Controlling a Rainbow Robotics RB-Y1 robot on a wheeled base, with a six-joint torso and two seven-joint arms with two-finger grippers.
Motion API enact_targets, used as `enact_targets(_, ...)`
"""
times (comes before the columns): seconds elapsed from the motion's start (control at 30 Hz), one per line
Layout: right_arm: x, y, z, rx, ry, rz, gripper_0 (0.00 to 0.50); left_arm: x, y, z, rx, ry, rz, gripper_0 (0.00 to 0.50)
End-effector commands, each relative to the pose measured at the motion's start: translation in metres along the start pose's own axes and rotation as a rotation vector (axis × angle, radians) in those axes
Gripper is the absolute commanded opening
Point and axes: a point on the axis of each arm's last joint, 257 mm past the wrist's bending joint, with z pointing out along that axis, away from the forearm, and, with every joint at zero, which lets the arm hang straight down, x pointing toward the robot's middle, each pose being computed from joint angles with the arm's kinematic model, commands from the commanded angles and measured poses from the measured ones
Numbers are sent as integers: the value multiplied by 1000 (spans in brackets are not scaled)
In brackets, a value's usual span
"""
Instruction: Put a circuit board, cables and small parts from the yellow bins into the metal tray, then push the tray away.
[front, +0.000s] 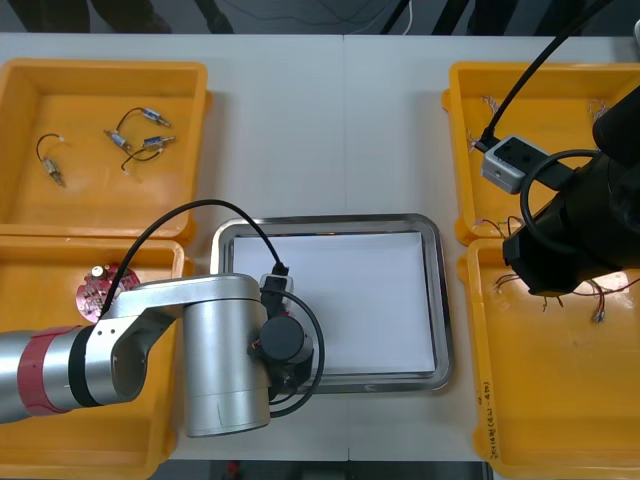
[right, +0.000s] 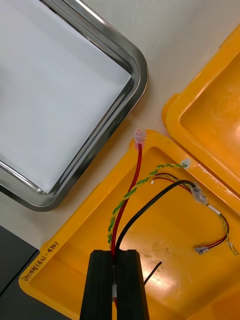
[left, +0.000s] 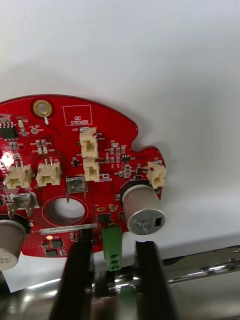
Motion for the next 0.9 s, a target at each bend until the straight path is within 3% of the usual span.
enact_targets(0.03,-10,4,-9,20,-33,-43,0,8,-18,-2,41,0,-53,454)
enact_targets(0.07,-10,4,-9,21,-34,-44,0,6,-18,-4,45,-5,-56,500)
enact_targets(0.53,-10,4,-9,21,-34,-39,0,-12,-23,-32,91,-5,-103,500)
enact_targets(0.9,-13,6,-10,19,-42,-52,0,-42,7,-87,73,13,-146,500)
